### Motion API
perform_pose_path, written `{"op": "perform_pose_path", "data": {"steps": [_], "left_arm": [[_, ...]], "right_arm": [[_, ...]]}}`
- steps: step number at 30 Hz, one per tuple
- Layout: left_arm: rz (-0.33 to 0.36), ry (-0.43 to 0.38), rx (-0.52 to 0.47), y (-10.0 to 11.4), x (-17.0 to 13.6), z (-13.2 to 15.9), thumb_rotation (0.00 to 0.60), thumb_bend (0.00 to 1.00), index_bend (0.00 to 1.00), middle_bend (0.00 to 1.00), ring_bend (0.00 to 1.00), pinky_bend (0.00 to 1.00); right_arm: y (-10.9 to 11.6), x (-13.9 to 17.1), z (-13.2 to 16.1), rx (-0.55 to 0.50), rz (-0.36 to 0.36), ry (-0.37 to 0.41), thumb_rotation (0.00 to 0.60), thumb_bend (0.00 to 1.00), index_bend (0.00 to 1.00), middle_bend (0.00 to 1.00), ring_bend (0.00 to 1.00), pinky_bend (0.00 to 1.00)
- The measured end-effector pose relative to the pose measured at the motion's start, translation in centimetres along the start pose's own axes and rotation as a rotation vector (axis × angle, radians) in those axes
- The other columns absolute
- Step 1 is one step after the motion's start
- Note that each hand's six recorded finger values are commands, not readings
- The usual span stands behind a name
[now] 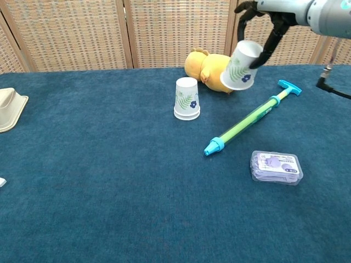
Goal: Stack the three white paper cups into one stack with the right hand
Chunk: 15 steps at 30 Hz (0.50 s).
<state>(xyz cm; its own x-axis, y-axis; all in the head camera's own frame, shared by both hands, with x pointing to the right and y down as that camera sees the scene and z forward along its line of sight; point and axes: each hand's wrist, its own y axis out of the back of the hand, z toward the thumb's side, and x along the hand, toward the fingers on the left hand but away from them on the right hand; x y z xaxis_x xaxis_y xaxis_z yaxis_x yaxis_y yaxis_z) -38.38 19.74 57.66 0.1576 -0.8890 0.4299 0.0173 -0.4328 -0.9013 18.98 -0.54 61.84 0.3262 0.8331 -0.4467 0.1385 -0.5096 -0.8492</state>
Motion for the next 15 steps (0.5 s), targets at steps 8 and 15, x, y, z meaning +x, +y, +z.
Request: {"op": "perform_pose_path", "data": {"steps": [8, 15], "left_arm": [[-0.005, 0.01, -0.029, 0.1, 0.2, -0.6, 0.6, 0.05, 0.0, 0.0, 0.0, 0.11], [-0.026, 0.016, -0.05, -0.1, 0.5, -1.2, 0.6, 0.05, 0.0, 0.0, 0.0, 0.11]], "right_arm": [[-0.3, -2.0, 5.5, -0.017, -0.007, 0.068, 0.6, 0.22, 0.57, 0.07, 0.0, 0.02], [-2.6, -4.3, 7.7, 0.009, 0.012, 0.076, 0.6, 0.22, 0.57, 0.07, 0.0, 0.02]]}}
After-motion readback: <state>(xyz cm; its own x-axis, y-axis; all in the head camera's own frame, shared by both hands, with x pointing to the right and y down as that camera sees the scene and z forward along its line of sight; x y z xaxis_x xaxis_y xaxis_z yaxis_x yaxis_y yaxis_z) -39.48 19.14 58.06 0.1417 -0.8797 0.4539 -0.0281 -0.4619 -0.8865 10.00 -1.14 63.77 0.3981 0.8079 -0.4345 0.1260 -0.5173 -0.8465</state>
